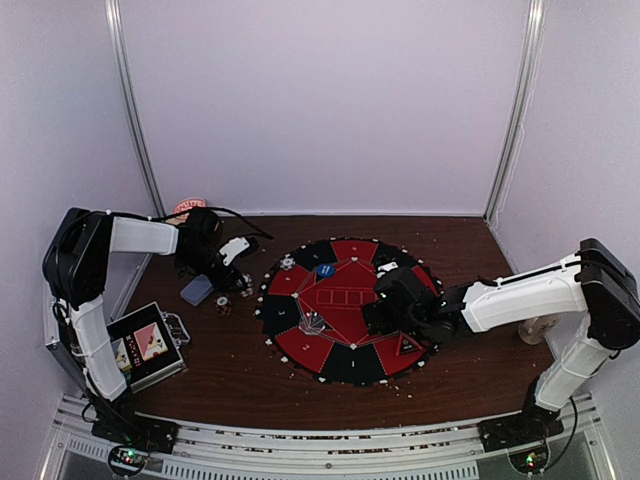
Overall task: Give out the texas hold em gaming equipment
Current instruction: Pick up the pile of poker chips from the pile of poker chips, then place the poker chips pile on the poker table mat.
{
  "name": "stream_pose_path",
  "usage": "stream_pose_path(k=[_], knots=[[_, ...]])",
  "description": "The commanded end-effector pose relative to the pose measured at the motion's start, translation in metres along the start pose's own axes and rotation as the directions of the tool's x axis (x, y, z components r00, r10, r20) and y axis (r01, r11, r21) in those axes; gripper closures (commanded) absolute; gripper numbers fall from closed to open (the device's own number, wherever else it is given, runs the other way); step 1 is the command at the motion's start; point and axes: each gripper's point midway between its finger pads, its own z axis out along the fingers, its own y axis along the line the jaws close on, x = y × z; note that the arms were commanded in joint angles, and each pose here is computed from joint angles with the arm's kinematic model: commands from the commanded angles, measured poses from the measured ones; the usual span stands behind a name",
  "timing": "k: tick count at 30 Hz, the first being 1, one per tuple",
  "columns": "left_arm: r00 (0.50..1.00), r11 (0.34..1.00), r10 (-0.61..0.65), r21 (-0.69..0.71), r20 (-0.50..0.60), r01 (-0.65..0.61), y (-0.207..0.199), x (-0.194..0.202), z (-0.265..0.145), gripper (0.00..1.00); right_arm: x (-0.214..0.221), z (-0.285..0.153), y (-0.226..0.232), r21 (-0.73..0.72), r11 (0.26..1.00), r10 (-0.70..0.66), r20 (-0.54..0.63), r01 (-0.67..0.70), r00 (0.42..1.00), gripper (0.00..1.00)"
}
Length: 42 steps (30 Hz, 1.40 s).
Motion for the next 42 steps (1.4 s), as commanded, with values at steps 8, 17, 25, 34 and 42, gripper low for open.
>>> stream_pose_path(k=[8,17,25,34,42], knots=[[0.997,0.997,0.032,-0.073,0.070,-0.026,0.007,-0.022,-0.027,0.70,-0.011,-0.006,0.001,-0.008,1.000,0.014,0.024,-0.013,1.000,0.00],[0.991,0.996,0.066,-0.071,0.115,-0.058,-0.001,-0.040,-0.044,0.71,-0.018,-0.012,-0.005,-0.006,0.999,0.047,0.061,-0.047,0.997,0.00],[0.982,0.988,0.149,-0.044,0.117,-0.145,-0.038,-0.073,-0.039,0.71,-0.034,-0.028,-0.039,0.037,0.988,0.142,0.140,-0.148,0.980,0.00],[0.967,0.974,0.211,0.052,0.146,-0.220,-0.085,-0.121,-0.015,0.71,-0.035,-0.029,-0.073,0.085,0.969,0.215,0.166,-0.231,0.962,0.00],[0.953,0.952,0.264,0.118,0.146,-0.282,-0.128,-0.151,0.015,0.71,-0.031,-0.025,-0.093,0.129,0.950,0.262,0.165,-0.285,0.951,0.00]])
